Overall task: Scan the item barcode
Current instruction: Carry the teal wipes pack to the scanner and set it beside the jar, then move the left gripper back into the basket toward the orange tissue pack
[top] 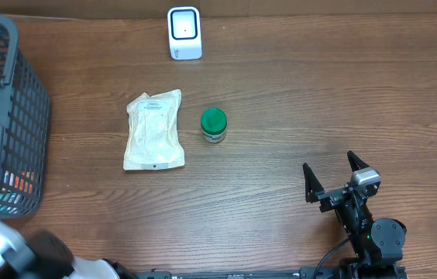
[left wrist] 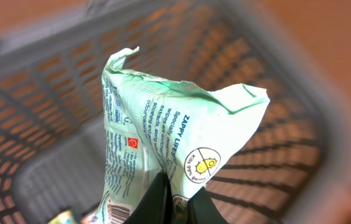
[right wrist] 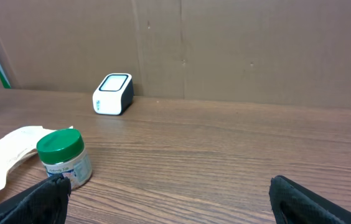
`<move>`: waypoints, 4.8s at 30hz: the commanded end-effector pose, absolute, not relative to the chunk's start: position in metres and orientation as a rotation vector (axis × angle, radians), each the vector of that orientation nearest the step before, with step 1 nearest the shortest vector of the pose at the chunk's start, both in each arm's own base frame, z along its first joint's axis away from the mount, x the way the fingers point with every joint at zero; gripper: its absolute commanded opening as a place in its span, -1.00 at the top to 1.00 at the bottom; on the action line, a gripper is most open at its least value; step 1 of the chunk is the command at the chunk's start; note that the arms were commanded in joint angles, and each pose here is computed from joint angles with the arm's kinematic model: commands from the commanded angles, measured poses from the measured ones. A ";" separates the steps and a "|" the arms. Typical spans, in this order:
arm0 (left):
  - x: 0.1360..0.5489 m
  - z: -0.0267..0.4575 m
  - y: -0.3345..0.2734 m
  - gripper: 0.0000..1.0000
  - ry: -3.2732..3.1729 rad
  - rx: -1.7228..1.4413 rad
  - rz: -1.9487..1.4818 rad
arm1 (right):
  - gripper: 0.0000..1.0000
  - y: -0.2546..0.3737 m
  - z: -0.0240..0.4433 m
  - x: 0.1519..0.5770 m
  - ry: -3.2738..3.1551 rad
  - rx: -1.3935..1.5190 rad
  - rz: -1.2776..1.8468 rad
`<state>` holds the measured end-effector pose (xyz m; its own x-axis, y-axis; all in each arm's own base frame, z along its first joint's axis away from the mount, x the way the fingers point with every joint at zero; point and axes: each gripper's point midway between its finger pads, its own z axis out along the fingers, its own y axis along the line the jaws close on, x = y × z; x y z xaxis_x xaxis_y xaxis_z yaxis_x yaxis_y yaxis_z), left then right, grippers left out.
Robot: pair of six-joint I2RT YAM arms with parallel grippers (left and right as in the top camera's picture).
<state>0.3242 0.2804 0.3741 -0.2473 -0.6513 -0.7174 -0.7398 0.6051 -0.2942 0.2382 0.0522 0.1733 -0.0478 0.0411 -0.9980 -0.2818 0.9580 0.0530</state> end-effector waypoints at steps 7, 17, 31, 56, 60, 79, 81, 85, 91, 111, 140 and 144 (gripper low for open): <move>0.322 0.411 0.129 0.91 2.118 -0.738 -0.153 | -1.00 0.053 0.174 0.238 1.593 -0.188 0.272; 0.347 0.285 0.013 0.92 2.600 -0.442 -0.273 | -1.00 0.053 0.174 0.238 1.593 -0.188 0.271; 0.397 0.152 -0.109 0.91 2.779 -0.290 -0.277 | -1.00 0.053 0.174 0.238 1.593 -0.188 0.271; 0.400 0.116 -0.184 -0.38 2.930 -0.165 -0.318 | -1.00 0.053 0.174 0.238 1.593 -0.188 0.271; 0.417 0.198 -0.159 -0.39 2.791 -0.136 -0.258 | -1.00 0.053 0.174 0.238 1.592 -0.188 0.272; 0.313 0.365 0.188 -0.59 2.249 -1.096 0.099 | -1.00 0.053 0.174 0.238 1.593 -0.188 0.272; 0.300 0.354 0.214 -0.59 2.235 -1.199 0.128 | -1.00 0.053 0.174 0.238 1.593 -0.189 0.271; 0.282 0.317 0.253 -0.57 2.242 -1.378 0.153 | -0.99 0.053 0.174 0.238 1.593 -0.188 0.272; 0.280 0.253 0.283 -0.50 2.267 -1.508 0.148 | -1.00 0.053 0.174 0.238 1.593 -0.188 0.272; 0.273 0.088 0.292 -0.24 2.370 -1.597 0.219 | -1.00 0.053 0.174 0.238 1.593 -0.188 0.272; 0.279 0.079 0.295 0.92 2.503 -1.676 0.167 | -1.00 0.053 0.174 0.238 1.593 -0.188 0.272; 0.296 0.148 0.310 0.91 2.395 -1.612 0.184 | -1.00 0.053 0.174 0.238 1.593 -0.188 0.271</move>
<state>0.2699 0.2899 0.0812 -0.3860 -0.9148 -0.1186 -0.9225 0.3825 0.0520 0.2382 0.0522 0.1732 -0.0482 0.0411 -0.9980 -0.2818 0.9580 0.0531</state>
